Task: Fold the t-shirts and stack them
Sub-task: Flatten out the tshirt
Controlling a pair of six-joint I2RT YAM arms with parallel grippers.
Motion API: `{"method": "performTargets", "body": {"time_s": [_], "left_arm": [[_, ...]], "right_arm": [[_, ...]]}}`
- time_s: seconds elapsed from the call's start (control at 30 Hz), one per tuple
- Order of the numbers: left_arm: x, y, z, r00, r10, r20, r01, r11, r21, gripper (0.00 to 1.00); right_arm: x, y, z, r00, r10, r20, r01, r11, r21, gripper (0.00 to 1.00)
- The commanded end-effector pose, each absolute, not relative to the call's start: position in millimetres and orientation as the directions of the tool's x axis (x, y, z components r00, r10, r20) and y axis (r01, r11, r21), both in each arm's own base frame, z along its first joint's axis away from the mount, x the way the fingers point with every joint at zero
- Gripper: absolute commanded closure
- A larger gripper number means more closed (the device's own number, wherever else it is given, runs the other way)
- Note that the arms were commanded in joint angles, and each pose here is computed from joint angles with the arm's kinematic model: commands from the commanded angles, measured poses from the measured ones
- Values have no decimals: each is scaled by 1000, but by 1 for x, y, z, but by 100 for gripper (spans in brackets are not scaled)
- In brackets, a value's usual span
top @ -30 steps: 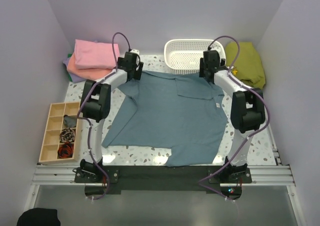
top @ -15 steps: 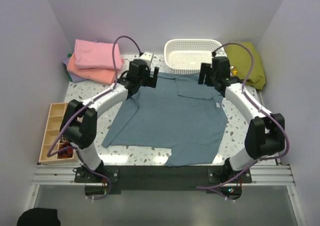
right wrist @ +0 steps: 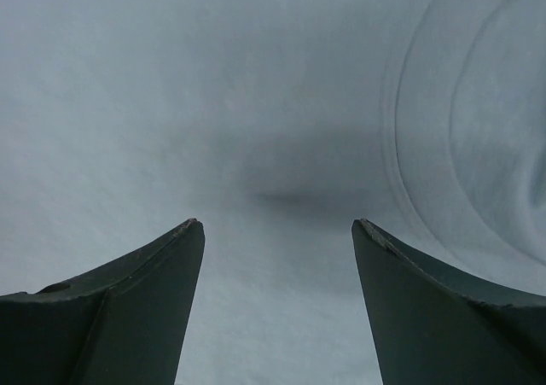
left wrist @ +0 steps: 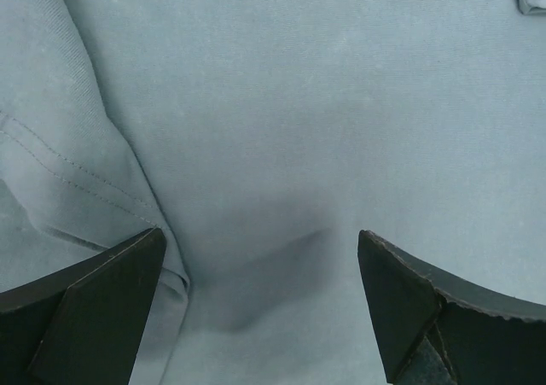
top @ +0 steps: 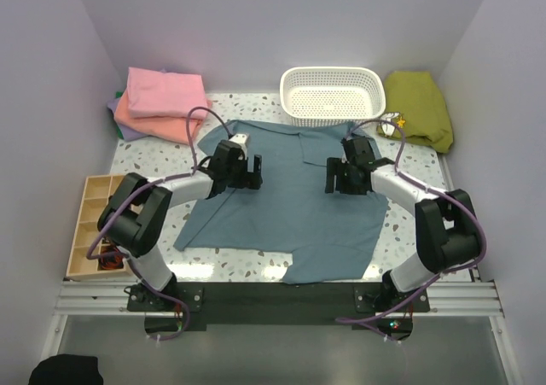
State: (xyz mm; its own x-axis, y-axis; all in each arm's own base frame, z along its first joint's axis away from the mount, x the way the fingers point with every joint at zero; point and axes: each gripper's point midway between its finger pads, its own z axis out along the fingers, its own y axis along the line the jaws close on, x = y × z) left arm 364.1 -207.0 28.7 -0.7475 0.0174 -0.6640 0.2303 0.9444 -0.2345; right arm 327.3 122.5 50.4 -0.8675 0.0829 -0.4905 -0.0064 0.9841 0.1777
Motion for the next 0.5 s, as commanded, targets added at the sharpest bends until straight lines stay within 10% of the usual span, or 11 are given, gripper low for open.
{"method": "performTargets", "body": {"time_s": [0.0,0.47], "left_arm": [[338,-207,15,-787,-16,-616,208,934,-291,0],[243,-190,-1,-874,-17,-486,161,933,-321,0]], "right_arm": [[301,119,40,-893,140,-428,55,977,205,25],[205,75,14,-851,380,-362,346,925,157,21]]}}
